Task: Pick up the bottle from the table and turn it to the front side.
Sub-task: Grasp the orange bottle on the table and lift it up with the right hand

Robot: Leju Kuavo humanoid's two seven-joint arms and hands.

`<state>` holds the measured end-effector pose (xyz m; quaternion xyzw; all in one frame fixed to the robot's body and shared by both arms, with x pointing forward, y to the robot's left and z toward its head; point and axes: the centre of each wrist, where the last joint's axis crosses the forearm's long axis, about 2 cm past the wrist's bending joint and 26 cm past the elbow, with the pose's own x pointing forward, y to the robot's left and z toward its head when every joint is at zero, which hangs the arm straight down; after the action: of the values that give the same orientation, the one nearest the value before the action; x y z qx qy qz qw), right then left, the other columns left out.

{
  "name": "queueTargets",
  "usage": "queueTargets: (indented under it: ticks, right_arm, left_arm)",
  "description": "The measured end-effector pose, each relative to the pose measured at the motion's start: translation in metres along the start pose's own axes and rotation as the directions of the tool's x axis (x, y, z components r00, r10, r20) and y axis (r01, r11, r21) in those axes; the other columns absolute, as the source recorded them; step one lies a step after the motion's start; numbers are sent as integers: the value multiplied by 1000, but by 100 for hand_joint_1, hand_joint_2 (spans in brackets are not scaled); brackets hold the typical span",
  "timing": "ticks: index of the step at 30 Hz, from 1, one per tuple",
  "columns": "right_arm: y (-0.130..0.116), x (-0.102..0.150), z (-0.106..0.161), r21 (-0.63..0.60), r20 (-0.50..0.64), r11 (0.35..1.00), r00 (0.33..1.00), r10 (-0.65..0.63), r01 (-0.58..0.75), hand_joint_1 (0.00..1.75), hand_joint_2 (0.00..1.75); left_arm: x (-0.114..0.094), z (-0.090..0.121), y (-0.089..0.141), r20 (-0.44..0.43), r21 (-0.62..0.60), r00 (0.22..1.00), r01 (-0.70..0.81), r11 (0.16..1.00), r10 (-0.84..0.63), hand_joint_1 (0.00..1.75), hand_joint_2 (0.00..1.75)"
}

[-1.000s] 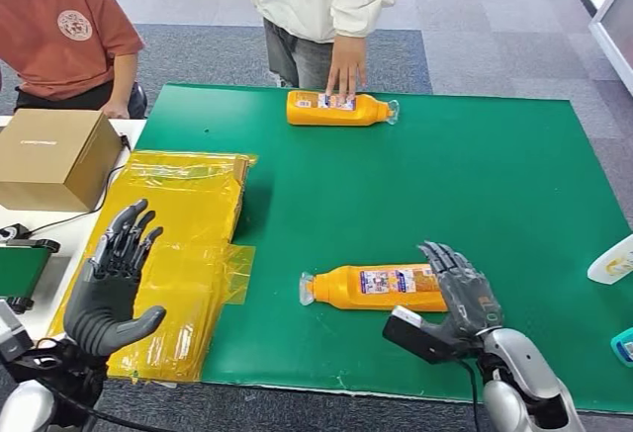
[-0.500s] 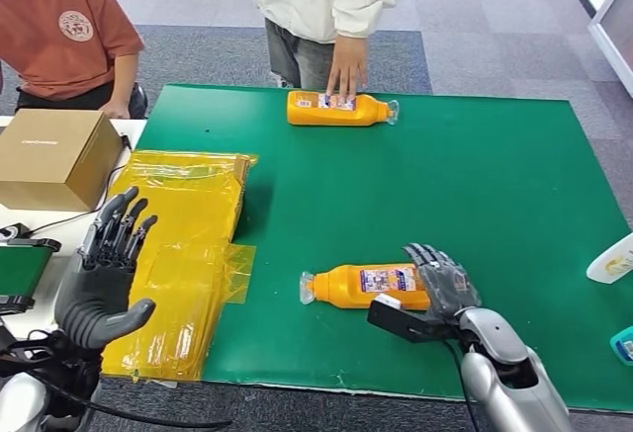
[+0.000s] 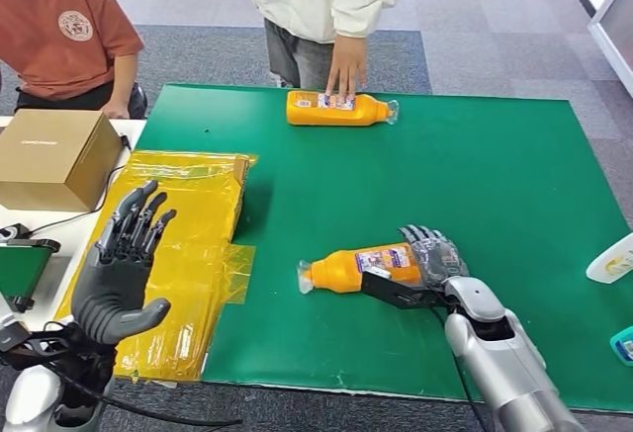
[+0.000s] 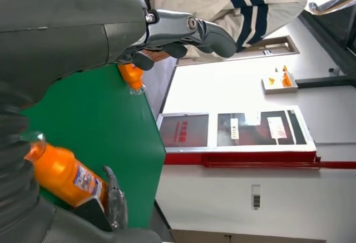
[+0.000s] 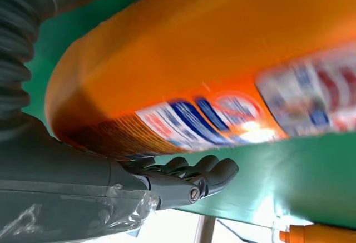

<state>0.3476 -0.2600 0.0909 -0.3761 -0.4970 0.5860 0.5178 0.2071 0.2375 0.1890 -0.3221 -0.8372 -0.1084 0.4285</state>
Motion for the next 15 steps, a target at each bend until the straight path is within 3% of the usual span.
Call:
queueTargets:
  ticks: [10,12,15]
  right_arm:
    - [-5,-2,-9,28,42,1000,999,-7,6,175,175]
    - [-5,-1,-7,16,69,998,995,-69,68,175,175]
    - [-3,7,1,-4,151,960,949,-276,280,175,175]
  left_arm:
    - [1,-5,2,18,-11,1000,8,1000,-8,0,175]
    - [2,-5,3,18,-9,1000,10,1000,-10,0,175]
    - [1,-3,3,7,11,999,31,999,-31,0,175]
